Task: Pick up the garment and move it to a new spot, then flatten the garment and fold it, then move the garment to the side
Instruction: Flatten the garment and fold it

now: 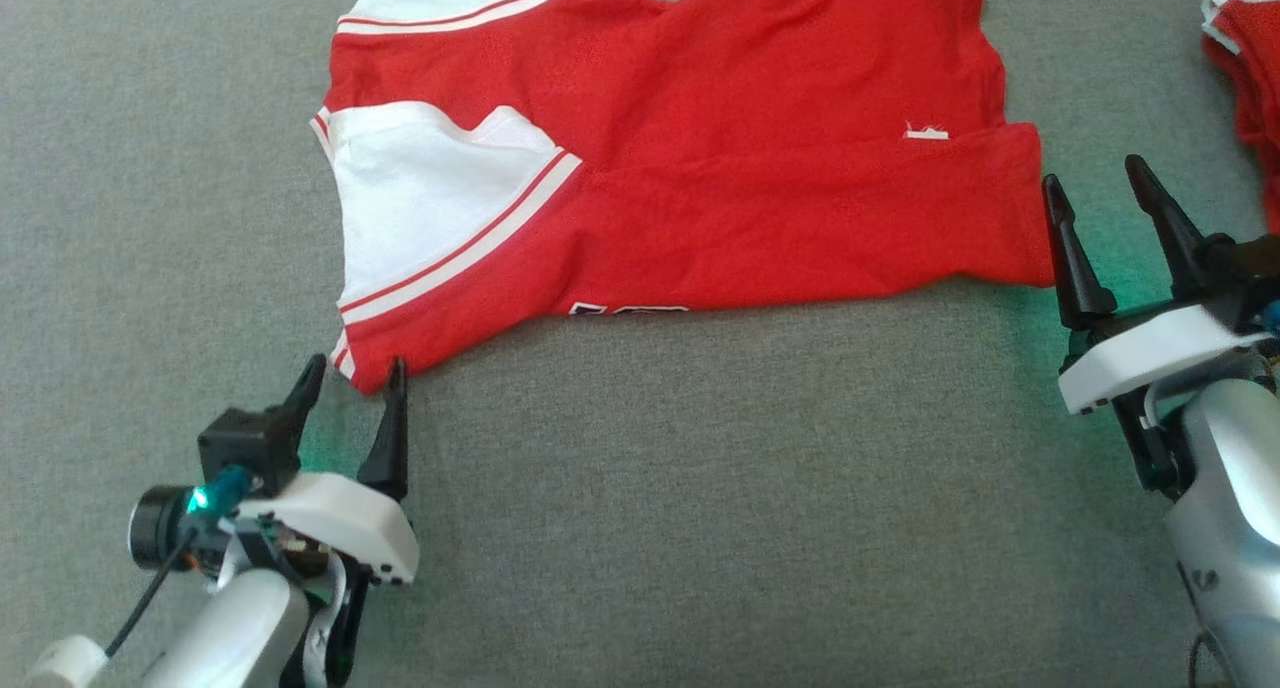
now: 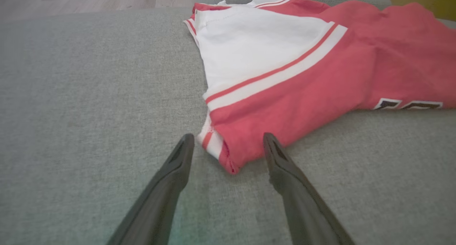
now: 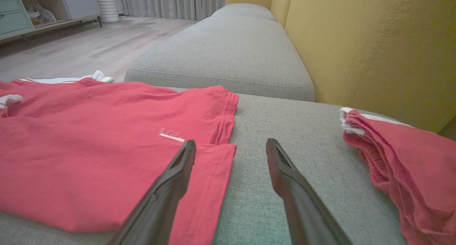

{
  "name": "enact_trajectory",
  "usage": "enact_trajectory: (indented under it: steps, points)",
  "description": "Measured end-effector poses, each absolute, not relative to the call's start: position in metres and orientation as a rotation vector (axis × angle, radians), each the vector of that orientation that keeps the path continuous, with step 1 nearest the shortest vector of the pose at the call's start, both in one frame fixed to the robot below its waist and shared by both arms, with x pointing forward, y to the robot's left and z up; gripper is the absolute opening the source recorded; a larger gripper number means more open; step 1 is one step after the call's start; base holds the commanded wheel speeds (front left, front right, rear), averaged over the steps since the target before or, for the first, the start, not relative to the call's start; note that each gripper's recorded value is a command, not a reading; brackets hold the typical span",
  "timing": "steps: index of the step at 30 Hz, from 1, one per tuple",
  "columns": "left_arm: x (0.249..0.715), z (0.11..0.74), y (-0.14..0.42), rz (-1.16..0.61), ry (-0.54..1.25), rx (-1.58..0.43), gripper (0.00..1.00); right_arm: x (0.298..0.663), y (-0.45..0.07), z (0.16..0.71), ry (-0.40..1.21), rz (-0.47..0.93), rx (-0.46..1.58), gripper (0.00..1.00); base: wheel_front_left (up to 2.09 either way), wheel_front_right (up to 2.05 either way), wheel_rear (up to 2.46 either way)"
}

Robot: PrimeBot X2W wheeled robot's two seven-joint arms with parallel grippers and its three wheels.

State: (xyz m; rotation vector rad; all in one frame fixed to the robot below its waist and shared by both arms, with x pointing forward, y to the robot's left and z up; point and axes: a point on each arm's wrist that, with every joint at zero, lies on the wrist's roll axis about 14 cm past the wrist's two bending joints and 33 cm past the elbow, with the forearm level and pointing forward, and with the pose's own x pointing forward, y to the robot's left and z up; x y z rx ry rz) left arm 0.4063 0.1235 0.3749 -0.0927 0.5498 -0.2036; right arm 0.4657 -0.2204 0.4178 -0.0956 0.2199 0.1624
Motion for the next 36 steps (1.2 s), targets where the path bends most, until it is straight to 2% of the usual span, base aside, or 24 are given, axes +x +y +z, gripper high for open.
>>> enact_trajectory:
  steps: [7, 8, 9, 10, 11, 12, 21, 28, 32, 33, 34, 35, 36]
  points:
    - [0.412, 0.371, 0.117, -0.242, 0.559, -0.106, 1.0, 0.465, -0.22, 0.415, 0.228, 0.168, -0.103, 1.0, 0.0, 0.0, 0.0]
    - [0.41, 0.368, 0.115, -0.25, 0.57, -0.111, 0.94, 0.465, -0.219, 0.415, 0.228, 0.168, -0.103, 1.0, 0.0, 0.0, 0.0]
    - [0.408, 0.366, 0.115, -0.251, 0.584, -0.114, 0.76, 0.465, -0.219, 0.414, 0.228, 0.169, -0.103, 1.0, 0.0, 0.0, 0.0]
    - [0.408, 0.364, 0.115, -0.255, 0.59, -0.118, 0.51, 0.465, -0.219, 0.414, 0.228, 0.169, -0.103, 1.0, 0.0, 0.0, 0.0]
    - [0.407, 0.364, 0.115, -0.256, 0.591, -0.119, 0.34, 0.465, -0.219, 0.414, 0.228, 0.17, -0.103, 1.0, 0.0, 0.0, 0.0]
    - [0.407, 0.365, 0.114, -0.256, 0.59, -0.12, 0.0, 0.466, -0.218, 0.414, 0.228, 0.171, -0.102, 1.0, 0.0, 0.0, 0.0]
    - [0.408, 0.371, 0.123, -0.25, 0.567, -0.111, 0.0, 0.46, -0.221, 0.4, 0.278, 0.149, -0.059, 1.0, 0.0, 0.0, 0.0]
    - [0.41, 0.378, 0.132, -0.241, 0.547, -0.091, 0.0, 0.439, -0.206, 0.362, 0.444, 0.18, 0.01, 1.0, 0.0, 0.0, 0.0]
    - [0.411, 0.379, 0.134, -0.239, 0.544, -0.086, 0.0, 0.435, -0.201, 0.357, 0.483, 0.196, 0.037, 0.98, 0.0, 0.0, 0.0]
    - [0.411, 0.379, 0.135, -0.239, 0.543, -0.085, 0.0, 0.436, -0.201, 0.357, 0.494, 0.197, 0.046, 0.78, 0.0, 0.0, 0.0]
    - [0.411, 0.38, 0.135, -0.239, 0.541, -0.085, 0.0, 0.436, -0.201, 0.356, 0.504, 0.197, 0.055, 0.49, 0.0, 0.0, 0.0]
    - [0.411, 0.38, 0.136, -0.239, 0.539, -0.083, 0.0, 0.437, -0.201, 0.356, 0.513, 0.196, 0.065, 0.32, 0.0, 0.0, 0.0]
    - [0.411, 0.381, 0.137, -0.237, 0.538, -0.08, 0.0, 0.438, -0.201, 0.357, 0.521, 0.196, 0.072, 0.0, 0.0, 0.0, 0.0]
